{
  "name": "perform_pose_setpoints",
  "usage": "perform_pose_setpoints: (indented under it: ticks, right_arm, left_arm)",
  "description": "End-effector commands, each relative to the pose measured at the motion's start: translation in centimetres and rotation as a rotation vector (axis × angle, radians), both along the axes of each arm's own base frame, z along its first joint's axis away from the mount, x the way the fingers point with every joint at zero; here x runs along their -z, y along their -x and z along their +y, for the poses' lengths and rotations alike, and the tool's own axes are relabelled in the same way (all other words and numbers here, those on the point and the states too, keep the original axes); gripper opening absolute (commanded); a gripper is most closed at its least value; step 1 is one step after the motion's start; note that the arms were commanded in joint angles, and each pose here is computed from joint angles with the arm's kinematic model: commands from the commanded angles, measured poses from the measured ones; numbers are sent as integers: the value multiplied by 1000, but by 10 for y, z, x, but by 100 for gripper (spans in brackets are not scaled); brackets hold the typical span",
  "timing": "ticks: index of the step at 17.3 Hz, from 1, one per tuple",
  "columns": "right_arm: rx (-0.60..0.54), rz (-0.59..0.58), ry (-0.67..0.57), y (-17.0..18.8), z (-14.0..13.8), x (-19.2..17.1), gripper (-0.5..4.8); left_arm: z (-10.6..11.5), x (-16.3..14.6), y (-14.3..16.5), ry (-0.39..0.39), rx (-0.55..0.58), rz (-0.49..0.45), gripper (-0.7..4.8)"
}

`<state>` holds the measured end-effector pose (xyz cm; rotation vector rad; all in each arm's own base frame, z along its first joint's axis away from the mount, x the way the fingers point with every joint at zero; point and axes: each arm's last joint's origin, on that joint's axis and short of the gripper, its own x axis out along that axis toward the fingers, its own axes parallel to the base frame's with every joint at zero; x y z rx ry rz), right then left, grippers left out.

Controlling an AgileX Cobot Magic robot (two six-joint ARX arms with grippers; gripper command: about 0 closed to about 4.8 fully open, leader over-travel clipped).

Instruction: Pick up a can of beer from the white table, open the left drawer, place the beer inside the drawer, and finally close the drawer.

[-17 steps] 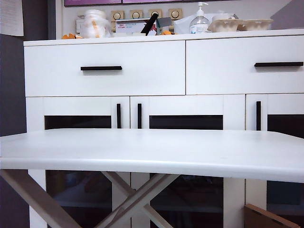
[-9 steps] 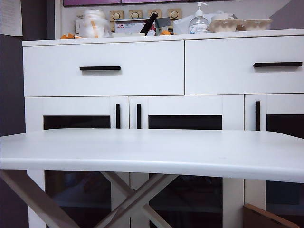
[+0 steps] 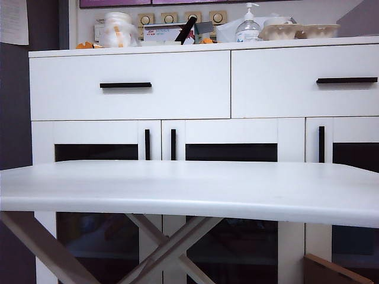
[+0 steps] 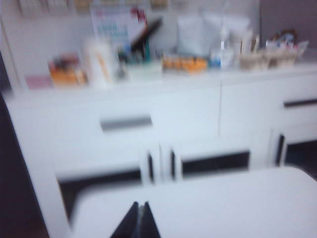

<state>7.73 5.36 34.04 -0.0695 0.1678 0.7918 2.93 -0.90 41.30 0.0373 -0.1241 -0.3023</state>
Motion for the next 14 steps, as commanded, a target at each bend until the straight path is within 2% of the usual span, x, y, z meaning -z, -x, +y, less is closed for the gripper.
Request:
perform_pose_setpoints:
  ticks: [1,2,6,10,14]
  right_arm:
    - [-3,-12,-10,1,0,-3,0]
    - [-2,-13,-10,1,0,-3,0]
    - [-2,-13,-10,1,0,-3,0]
    - [-3,-12,-10,1,0,-3,0]
    - [-3,-12,-10,1,0,-3,0]
  left_arm:
    - [0,61,-12,40,-65,32,-6]
    - [-2,88,-20,34,-71,67,-6]
    - [-5,143,-42,21,-95,131,-6]
    - [-7,168,-52,5,-121,194,-6]
    - [-2,178,-57,21,-164,148,-6]
